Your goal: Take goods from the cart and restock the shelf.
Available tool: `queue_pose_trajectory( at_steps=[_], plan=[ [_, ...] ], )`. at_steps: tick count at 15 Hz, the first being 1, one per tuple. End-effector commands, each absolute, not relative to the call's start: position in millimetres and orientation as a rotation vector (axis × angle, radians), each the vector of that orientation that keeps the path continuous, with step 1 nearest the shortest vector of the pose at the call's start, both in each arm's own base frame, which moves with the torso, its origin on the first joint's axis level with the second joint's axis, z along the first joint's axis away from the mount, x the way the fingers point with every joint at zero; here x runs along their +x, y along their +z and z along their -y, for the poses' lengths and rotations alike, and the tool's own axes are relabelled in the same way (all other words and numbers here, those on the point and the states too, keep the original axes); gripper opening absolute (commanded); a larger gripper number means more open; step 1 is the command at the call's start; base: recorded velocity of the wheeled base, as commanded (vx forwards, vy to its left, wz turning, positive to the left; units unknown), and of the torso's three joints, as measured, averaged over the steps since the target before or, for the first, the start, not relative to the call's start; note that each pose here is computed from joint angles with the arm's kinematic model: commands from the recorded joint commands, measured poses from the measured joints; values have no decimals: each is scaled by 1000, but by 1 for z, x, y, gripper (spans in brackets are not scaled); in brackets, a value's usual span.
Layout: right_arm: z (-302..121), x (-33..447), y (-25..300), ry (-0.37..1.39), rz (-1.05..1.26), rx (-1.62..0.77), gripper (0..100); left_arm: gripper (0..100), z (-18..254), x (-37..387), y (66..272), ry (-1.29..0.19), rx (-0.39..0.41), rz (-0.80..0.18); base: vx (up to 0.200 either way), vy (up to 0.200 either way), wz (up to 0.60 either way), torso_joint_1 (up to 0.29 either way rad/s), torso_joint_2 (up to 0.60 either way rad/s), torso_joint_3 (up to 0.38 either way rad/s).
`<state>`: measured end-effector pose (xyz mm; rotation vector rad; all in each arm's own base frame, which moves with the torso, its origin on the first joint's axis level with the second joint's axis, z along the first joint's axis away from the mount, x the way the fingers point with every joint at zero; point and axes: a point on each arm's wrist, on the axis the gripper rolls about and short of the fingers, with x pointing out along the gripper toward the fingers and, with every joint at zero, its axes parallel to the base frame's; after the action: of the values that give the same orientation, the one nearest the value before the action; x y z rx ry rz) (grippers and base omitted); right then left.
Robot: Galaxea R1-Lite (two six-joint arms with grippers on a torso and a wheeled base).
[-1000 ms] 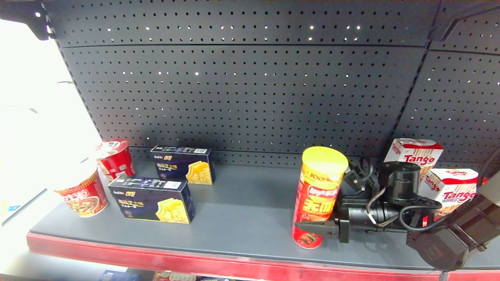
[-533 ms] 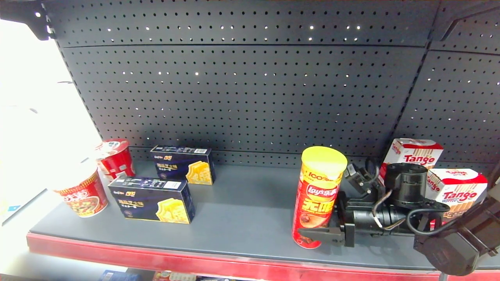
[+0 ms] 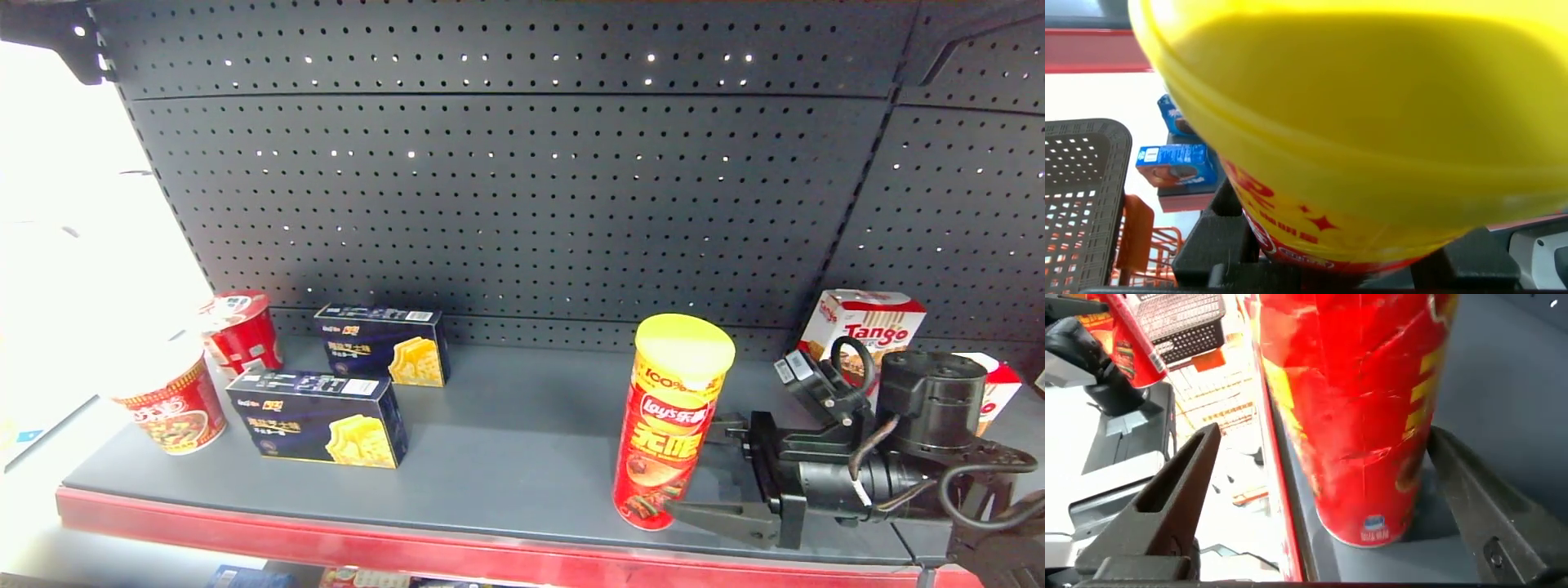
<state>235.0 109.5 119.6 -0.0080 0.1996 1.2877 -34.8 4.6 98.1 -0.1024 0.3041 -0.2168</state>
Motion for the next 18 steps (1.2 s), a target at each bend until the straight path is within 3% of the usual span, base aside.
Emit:
queue_pose_trajectory(
  at_steps=[1,7,18],
  plan=[
    [-95,232,121,1242,-181,-25,100,0,-5,-35,98,-217,-102,-305,0,0,0,0,0,0],
    [-93,231,120,1232,-184,-26,100,0,-5,-35,98,-217,-102,-305,0,0,0,0,0,0],
    [-63,184,165,1105,2,-88,100,0,-5,-35,98,-217,-102,-305,0,0,0,0,0,0]
  ],
)
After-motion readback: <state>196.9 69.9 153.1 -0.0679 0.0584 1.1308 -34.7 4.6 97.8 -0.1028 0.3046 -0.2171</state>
